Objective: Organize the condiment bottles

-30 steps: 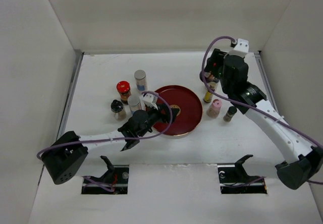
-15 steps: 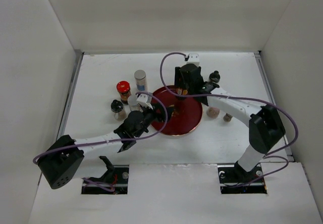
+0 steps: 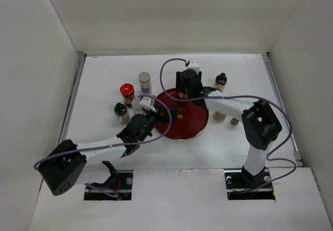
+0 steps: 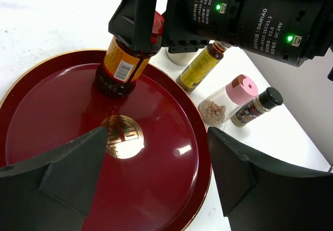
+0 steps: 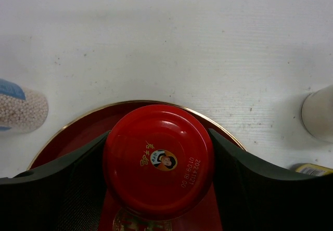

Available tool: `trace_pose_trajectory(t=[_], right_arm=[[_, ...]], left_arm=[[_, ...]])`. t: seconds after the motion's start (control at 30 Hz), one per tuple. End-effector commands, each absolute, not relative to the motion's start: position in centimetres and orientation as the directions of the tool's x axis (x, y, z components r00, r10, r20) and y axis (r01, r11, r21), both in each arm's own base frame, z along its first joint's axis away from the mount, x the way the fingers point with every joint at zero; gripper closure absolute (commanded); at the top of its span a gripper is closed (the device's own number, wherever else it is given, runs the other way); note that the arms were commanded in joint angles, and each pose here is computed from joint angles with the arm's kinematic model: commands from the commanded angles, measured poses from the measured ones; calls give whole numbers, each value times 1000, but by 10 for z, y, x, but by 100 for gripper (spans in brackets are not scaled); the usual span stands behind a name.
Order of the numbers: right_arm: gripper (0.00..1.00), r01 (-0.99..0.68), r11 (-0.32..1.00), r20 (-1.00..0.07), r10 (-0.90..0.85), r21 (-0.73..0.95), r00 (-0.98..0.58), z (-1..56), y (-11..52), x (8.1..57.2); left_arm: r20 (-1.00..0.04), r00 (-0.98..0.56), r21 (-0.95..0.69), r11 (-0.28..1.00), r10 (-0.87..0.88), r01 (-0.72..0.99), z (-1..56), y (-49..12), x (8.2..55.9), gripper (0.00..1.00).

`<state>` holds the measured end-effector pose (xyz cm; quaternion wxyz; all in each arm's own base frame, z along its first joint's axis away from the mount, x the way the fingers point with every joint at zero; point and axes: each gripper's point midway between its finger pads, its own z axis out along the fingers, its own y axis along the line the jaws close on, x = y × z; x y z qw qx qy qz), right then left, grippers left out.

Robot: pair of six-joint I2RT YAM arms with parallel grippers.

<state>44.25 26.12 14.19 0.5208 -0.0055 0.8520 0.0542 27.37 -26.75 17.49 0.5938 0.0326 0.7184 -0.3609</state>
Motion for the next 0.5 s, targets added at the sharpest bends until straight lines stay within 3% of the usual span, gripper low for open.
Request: trace_pose_trajectory(t=[0.0, 0.13, 0.23, 0.47], right_arm=[[37, -59, 976, -947, 189, 211, -259, 204, 276, 466], [19, -62, 972, -949, 205, 225, -239, 213, 276, 465], [11, -86, 965, -951, 226, 248, -212, 236, 275, 459], [5, -195, 906, -923, 349, 377, -162, 300, 262, 426]], left_arm=[[-867, -234, -497, 716, -441, 491, 197, -263, 275, 23], [-871, -219, -489, 728, -440, 480, 197, -259, 276, 23], [-876, -196, -478, 739, -441, 475, 201, -254, 277, 23], [-902, -139, -428, 810, -408, 400, 207, -233, 283, 20]])
